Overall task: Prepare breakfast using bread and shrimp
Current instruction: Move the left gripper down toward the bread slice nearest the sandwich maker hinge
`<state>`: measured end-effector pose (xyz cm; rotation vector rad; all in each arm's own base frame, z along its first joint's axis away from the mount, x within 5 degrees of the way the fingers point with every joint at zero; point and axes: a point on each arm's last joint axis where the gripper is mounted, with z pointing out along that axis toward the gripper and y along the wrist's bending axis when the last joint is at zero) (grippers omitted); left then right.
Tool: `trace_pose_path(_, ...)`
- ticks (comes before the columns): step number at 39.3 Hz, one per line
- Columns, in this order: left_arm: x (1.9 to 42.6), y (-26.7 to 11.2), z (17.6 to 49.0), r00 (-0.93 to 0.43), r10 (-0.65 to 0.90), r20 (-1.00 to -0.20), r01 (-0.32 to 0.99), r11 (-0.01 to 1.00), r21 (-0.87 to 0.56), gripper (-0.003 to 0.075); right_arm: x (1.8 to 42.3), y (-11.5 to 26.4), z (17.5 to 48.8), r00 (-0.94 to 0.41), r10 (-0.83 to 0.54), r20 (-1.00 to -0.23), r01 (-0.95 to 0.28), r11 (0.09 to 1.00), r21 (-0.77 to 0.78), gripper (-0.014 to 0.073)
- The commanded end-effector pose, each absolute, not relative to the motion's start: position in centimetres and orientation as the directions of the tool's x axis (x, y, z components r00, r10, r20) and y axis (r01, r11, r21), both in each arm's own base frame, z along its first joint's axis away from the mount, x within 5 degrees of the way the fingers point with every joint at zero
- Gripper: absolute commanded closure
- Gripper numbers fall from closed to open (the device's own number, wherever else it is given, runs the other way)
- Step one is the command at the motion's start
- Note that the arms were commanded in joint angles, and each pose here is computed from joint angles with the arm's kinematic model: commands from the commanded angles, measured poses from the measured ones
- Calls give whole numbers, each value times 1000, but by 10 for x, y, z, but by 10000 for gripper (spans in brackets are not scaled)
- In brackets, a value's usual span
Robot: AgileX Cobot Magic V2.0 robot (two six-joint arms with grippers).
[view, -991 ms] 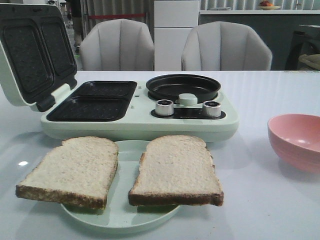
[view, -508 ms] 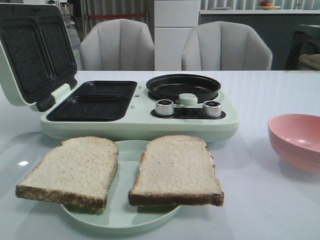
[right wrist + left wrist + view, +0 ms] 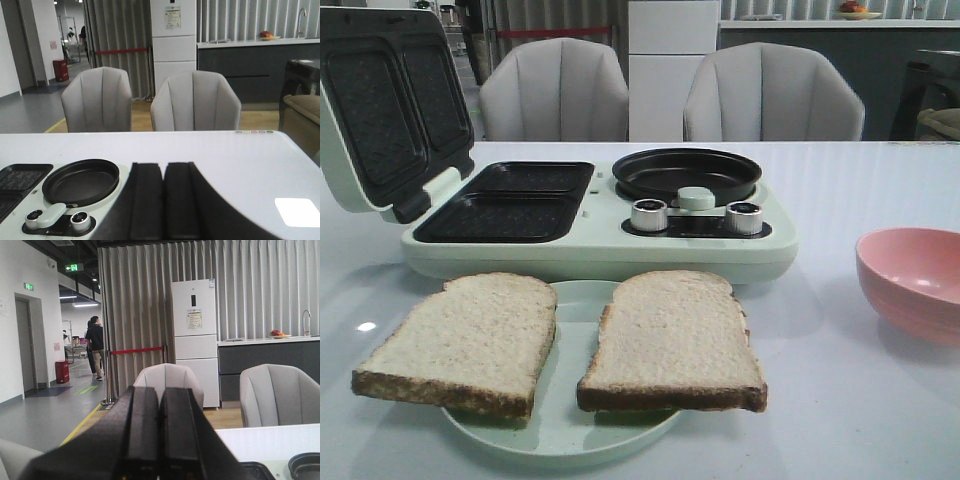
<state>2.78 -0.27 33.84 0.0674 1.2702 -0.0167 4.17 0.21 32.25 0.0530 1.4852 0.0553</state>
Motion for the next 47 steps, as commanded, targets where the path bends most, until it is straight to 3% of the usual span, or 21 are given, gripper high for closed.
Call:
trace_pose_path(1,33,-3,374,301,18,-954,58,998,38,619,56,1,350,70,69,-995,-3,998,69,552)
trace_pose_path(7,71,-7,379,35,24,-999,92,995,27,619,99,1,337,-191,73,-979,3,997,74,552)
trace_pose_path(15,115,-12,350,-273,35,-961,116,993,3,619,141,0,300,-506,81,-859,15,996,85,552)
trace_pose_path(24,145,-15,329,-435,22,-900,121,992,-34,619,155,0,284,-604,84,-793,21,996,89,543)
trace_pose_path(26,148,-15,327,-452,16,-892,121,992,-43,613,155,-1,285,-597,82,-798,21,996,87,491)
trace_pose_path(28,150,-15,326,-459,11,-888,120,991,-50,561,156,-1,285,-596,82,-798,21,996,87,389)
trace_pose_path(31,150,-15,326,-458,11,-889,120,992,-50,349,156,-1,285,-597,82,-798,21,996,87,186)
trace_pose_path(33,150,-15,326,-458,11,-889,120,992,-50,200,155,0,285,-598,82,-797,21,996,87,111)
trace_pose_path(35,150,-15,325,-461,12,-887,121,991,-50,129,155,0,285,-599,82,-797,21,996,87,98)
trace_pose_path(47,149,-16,324,-465,103,-879,166,986,28,139,155,0,284,-601,82,-795,21,996,87,98)
